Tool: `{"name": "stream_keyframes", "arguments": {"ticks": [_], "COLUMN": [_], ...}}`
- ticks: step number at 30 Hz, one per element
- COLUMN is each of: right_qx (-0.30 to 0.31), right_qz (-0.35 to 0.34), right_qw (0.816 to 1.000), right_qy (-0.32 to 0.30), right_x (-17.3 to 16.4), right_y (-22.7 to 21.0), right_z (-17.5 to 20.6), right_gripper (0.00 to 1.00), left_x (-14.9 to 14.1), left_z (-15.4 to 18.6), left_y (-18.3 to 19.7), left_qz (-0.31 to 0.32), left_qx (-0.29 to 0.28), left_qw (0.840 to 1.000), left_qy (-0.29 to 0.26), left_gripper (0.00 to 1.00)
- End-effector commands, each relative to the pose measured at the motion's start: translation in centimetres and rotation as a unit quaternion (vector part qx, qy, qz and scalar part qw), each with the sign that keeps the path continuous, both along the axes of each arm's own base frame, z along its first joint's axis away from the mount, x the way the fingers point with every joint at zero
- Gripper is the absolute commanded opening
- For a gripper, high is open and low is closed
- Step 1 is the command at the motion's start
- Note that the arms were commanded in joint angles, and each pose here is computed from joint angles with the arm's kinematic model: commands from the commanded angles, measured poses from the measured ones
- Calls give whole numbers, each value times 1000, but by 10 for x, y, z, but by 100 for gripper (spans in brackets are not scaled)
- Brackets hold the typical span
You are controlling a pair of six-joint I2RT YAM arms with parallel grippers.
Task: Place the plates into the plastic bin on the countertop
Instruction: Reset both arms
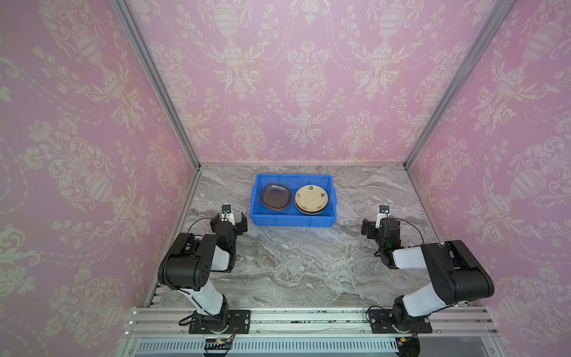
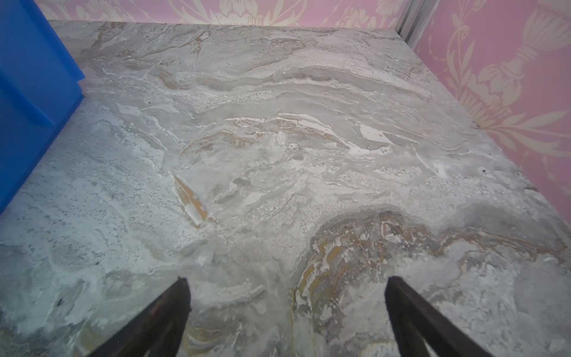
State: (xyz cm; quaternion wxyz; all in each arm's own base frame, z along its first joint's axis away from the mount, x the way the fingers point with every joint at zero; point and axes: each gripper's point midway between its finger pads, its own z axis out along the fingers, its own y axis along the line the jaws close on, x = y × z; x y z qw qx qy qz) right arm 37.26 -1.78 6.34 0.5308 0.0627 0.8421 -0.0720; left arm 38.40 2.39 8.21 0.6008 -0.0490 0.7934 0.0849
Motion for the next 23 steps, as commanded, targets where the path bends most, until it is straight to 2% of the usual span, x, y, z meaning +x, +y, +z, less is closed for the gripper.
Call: {"name": "stream_keyframes", "arguments": {"ticks": [1,5,23], "right_qx": [16,17,23], "right_qz": [12,19,44], "right_qw": [997,997,996], "right_qy": [-80,-75,-71], "right_x": [16,17,20], "right_y": [2,4,10], "right_z": [35,34,34], "right_gripper": [100,100,100], "left_x": [3,2,3], "left_z": [1,1,1], "left_y": [9,14,15], "left_qz": [23,40,42], "left_qx": [7,6,7], "left_qw": [1000,999,999], "left_qy": [11,11,12], "left_gripper": [99,99,99]}}
